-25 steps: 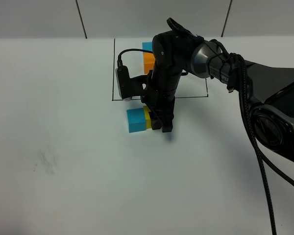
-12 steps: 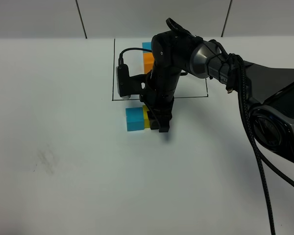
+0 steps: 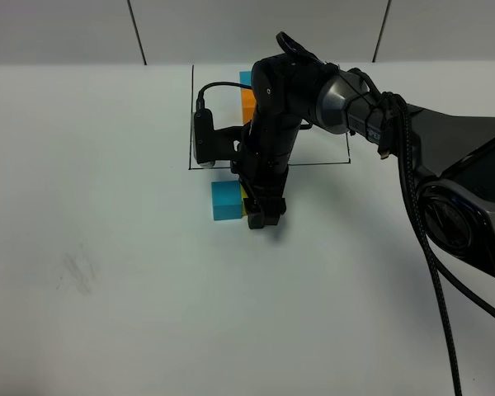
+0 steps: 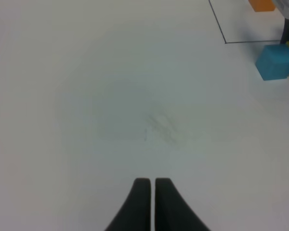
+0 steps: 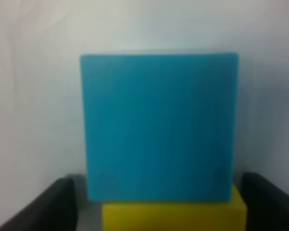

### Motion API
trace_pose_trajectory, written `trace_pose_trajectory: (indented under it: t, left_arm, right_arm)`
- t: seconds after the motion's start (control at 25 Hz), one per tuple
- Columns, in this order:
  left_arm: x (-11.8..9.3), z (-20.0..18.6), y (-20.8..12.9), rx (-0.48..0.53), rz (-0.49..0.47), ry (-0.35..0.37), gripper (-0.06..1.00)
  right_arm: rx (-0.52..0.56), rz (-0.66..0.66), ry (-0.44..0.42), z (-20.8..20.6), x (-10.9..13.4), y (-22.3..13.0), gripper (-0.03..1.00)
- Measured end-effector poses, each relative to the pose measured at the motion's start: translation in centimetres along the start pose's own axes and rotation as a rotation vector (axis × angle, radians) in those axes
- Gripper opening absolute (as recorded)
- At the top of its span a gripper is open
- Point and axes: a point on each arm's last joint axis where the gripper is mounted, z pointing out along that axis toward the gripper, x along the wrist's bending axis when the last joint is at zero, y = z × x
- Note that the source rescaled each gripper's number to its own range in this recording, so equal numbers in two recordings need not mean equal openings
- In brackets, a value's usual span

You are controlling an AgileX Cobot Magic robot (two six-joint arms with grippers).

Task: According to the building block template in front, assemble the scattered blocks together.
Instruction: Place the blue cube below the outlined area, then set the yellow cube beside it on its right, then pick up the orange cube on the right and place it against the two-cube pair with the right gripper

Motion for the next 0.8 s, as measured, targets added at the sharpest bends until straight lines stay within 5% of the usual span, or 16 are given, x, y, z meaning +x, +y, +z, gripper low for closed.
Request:
trace_pose_trajectory:
  t: [0.44, 0.8]
  left_arm:
    - [0.0, 0.0, 0.0, 0.0, 0.0, 0.0, 0.0]
    - [0.0, 0.0, 0.0, 0.0, 0.0, 0.0, 0.0]
  right_arm:
    - [0.074, 0.019, -0.061, -1.7, -0.1, -0.5, 0.77]
    - [0.063, 0.031, -0.197, -8.2, -0.1, 0.0, 0.77]
